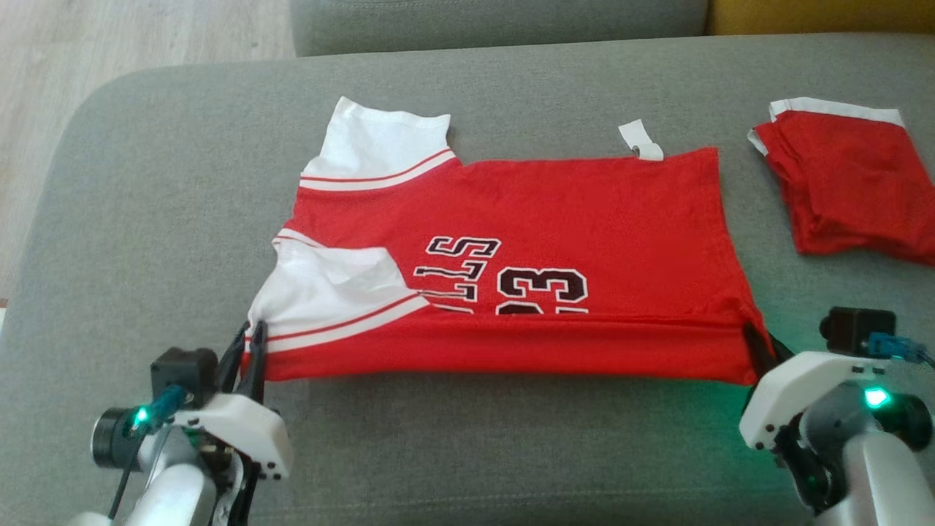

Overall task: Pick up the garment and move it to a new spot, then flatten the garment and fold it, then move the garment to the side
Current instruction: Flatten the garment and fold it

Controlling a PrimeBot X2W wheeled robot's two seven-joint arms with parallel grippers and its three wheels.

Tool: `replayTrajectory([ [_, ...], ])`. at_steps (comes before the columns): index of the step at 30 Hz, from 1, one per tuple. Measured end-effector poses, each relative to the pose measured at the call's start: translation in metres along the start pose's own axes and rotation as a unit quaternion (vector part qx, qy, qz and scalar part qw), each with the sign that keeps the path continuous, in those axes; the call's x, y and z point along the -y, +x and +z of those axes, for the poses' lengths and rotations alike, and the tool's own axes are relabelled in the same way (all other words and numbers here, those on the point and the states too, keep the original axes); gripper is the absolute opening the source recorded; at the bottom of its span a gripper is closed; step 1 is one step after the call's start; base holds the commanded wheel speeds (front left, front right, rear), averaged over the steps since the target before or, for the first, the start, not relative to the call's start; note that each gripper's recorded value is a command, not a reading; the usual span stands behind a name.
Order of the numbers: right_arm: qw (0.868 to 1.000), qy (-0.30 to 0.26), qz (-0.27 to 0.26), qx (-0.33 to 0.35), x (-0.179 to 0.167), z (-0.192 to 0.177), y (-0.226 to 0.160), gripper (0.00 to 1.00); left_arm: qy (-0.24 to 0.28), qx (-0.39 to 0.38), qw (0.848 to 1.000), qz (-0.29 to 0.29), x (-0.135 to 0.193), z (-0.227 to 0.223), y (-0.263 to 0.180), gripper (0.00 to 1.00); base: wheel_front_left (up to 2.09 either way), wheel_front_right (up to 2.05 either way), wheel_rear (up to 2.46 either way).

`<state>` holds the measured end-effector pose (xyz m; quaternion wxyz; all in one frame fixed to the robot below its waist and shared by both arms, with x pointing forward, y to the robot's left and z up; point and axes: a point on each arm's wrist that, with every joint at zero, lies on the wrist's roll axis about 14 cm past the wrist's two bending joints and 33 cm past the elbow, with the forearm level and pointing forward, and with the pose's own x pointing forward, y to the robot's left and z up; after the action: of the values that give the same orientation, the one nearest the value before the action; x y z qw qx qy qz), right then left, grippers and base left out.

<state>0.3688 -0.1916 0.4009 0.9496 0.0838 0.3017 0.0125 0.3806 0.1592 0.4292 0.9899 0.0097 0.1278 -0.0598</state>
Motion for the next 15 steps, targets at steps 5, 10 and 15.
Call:
replayTrajectory([
  [5, 1.0, 0.004, -0.002, -0.002, 0.002, 0.0, -0.007, 0.02, 0.005, -0.032, 0.999, -0.009, 0.004, -0.012, -0.004, 0.0, 0.0, 0.0, 0.0],
  [10, 1.0, -0.003, -0.016, 0.019, 0.009, 0.008, -0.011, 1.0, 0.012, -0.056, 0.998, -0.017, 0.008, -0.022, -0.004, 1.0, 0.0, 0.0, 0.0],
  [15, 0.997, -0.027, -0.034, 0.058, 0.017, 0.023, -0.013, 1.0, 0.012, -0.032, 0.999, -0.003, 0.002, -0.01, 0.001, 1.0, 0.0, 0.0, 0.0],
])
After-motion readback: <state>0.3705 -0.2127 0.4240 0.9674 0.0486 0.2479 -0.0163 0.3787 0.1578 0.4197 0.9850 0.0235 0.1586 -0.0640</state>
